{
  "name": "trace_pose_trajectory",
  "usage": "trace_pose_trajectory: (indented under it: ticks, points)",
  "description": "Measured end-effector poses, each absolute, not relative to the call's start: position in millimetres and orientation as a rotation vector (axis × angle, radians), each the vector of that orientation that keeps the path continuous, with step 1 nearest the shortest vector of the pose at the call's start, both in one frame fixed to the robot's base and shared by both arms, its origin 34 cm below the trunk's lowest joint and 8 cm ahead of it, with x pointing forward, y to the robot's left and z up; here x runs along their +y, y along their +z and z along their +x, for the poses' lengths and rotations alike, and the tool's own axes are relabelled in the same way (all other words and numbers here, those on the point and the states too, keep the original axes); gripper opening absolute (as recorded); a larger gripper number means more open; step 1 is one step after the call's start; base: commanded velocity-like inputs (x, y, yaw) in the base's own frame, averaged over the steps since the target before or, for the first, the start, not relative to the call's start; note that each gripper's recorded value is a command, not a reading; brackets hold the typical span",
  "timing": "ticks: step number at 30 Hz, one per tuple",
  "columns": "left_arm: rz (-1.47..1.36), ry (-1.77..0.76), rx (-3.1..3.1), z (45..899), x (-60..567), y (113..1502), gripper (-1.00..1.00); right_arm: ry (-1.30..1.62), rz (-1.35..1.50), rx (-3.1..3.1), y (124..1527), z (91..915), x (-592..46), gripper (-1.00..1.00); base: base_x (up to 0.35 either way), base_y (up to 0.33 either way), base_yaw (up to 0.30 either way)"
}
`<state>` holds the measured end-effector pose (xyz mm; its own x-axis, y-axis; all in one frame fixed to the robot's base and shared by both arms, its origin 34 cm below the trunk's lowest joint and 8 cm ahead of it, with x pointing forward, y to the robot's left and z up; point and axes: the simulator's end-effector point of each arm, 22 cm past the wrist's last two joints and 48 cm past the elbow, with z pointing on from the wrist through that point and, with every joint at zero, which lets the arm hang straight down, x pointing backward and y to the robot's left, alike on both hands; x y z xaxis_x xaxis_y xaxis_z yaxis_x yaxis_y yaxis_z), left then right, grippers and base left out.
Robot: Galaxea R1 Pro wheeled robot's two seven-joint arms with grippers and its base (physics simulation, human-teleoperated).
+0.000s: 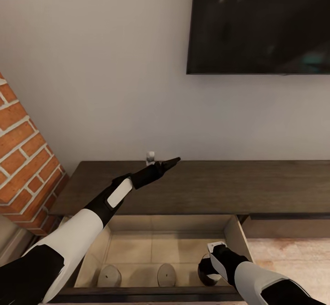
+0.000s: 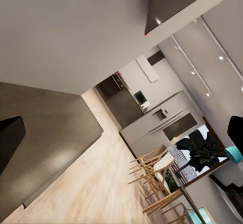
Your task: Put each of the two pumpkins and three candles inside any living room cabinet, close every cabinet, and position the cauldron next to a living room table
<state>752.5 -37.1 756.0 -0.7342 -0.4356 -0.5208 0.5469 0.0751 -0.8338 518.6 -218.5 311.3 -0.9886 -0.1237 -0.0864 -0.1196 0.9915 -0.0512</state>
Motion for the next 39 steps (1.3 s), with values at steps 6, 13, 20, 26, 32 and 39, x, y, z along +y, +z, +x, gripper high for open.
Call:
trace_pose_trajectory:
  ticks: [6, 13, 20, 26, 32, 39]
  points:
    - [0.106, -1.749, 1.646, 753, -37, 752, 1.00, -0.067, -0.188, 3.049, 309, 518, -217, -1.00, 0.002, 0.000, 0.000]
    - [0.102, -1.751, 1.650, 754, -37, 749, 1.00, -0.064, -0.188, 3.053, 308, 516, -216, -1.00, 0.047, 0.000, 0.000]
    - [0.093, -1.755, 1.657, 755, -36, 743, 1.00, -0.062, -0.193, 3.064, 303, 512, -215, -1.00, 0.066, 0.000, 0.000]
    - [0.085, -1.757, 1.664, 756, -36, 736, 1.00, -0.062, -0.196, 3.073, 300, 509, -215, -1.00, 0.001, 0.000, 0.000]
    - [0.077, -1.759, 1.670, 757, -36, 730, 1.00, -0.061, -0.197, 3.083, 296, 506, -215, -1.00, 0.000, 0.000, 0.000]
    - [0.068, -1.763, 1.678, 758, -36, 724, 1.00, -0.061, -0.199, 3.092, 292, 502, -215, -1.00, 0.000, 0.000, 0.000]
